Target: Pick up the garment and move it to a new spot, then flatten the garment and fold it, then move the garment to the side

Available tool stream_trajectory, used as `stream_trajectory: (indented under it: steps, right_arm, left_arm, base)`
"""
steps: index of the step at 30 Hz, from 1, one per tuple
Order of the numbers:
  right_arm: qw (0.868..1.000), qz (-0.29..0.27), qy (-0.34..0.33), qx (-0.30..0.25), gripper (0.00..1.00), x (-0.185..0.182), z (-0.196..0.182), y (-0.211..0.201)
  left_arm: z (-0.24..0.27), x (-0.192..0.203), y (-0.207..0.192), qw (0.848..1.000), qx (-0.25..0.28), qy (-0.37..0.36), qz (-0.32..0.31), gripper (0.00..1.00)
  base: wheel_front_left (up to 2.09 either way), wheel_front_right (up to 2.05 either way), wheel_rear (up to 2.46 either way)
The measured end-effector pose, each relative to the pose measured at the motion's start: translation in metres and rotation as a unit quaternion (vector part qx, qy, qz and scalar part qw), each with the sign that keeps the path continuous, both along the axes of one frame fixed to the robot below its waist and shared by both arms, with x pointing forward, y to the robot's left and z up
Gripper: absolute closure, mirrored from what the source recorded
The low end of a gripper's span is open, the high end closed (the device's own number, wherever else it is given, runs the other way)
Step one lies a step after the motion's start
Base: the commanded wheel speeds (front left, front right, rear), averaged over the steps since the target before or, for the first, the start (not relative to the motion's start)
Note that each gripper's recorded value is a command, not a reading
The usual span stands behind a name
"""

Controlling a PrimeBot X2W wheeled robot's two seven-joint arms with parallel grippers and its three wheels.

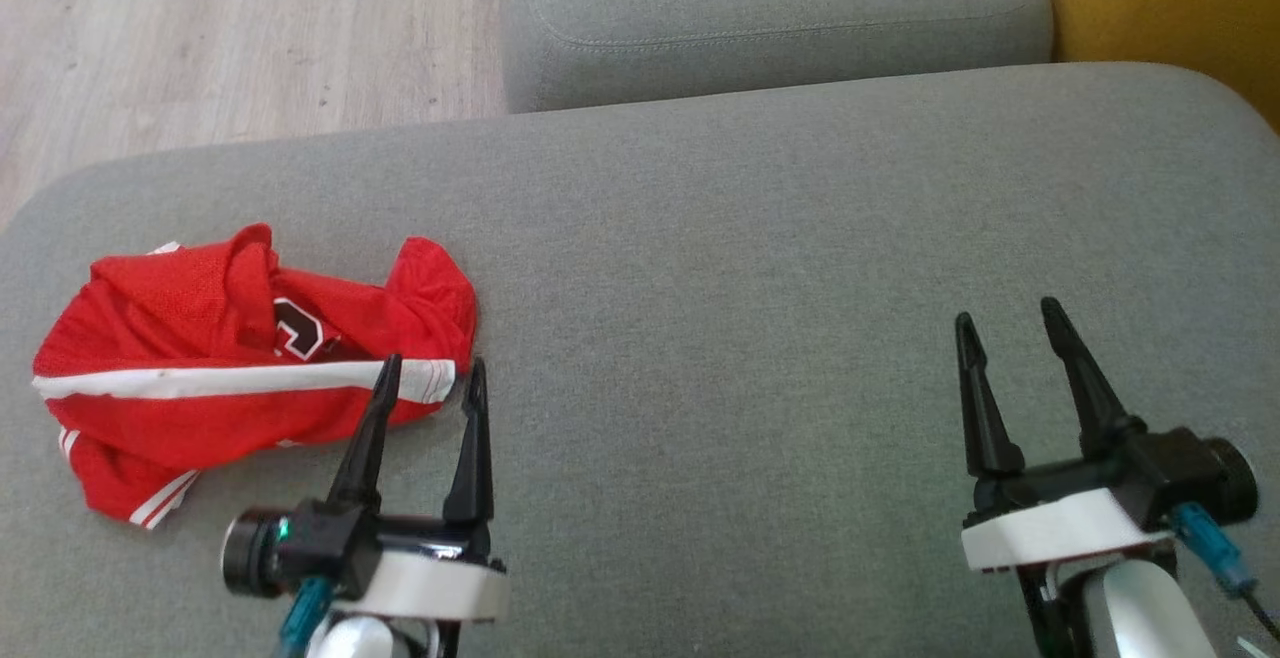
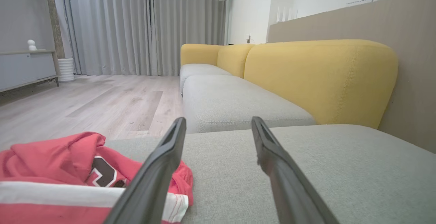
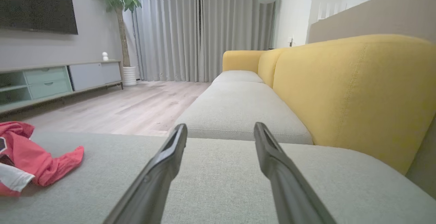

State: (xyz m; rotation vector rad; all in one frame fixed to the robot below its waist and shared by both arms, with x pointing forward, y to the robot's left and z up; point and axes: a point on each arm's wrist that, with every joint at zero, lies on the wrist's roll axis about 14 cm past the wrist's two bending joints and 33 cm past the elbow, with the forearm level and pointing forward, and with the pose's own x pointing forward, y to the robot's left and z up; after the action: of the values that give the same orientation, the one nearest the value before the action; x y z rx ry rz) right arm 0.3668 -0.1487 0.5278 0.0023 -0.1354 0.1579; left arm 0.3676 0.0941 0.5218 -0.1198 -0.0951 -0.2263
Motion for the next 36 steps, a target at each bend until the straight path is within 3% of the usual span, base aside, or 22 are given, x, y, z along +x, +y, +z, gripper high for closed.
stream_trajectory:
  steps: [6, 25, 36]
  right_arm:
    - [0.997, -0.012, 0.040, 0.067, 0.00, -0.004, -0.024, -0.006]
    - [0.996, -0.007, 0.063, 0.066, 0.00, -0.006, -0.038, -0.002]
    - [0.995, 0.050, 0.062, 0.061, 0.00, -0.002, -0.035, 0.036]
  left_arm:
    - [-0.031, -0.009, 0.006, 0.999, -0.011, 0.046, 0.003, 0.00]
    - [-0.045, -0.010, 0.016, 0.998, -0.009, 0.067, 0.014, 0.00]
    - [-0.041, -0.017, 0.044, 0.996, -0.004, 0.059, 0.060, 0.00]
  base:
    - [0.00, 0.00, 0.00]
    - [0.00, 0.00, 0.00]
    - [0.00, 0.00, 0.00]
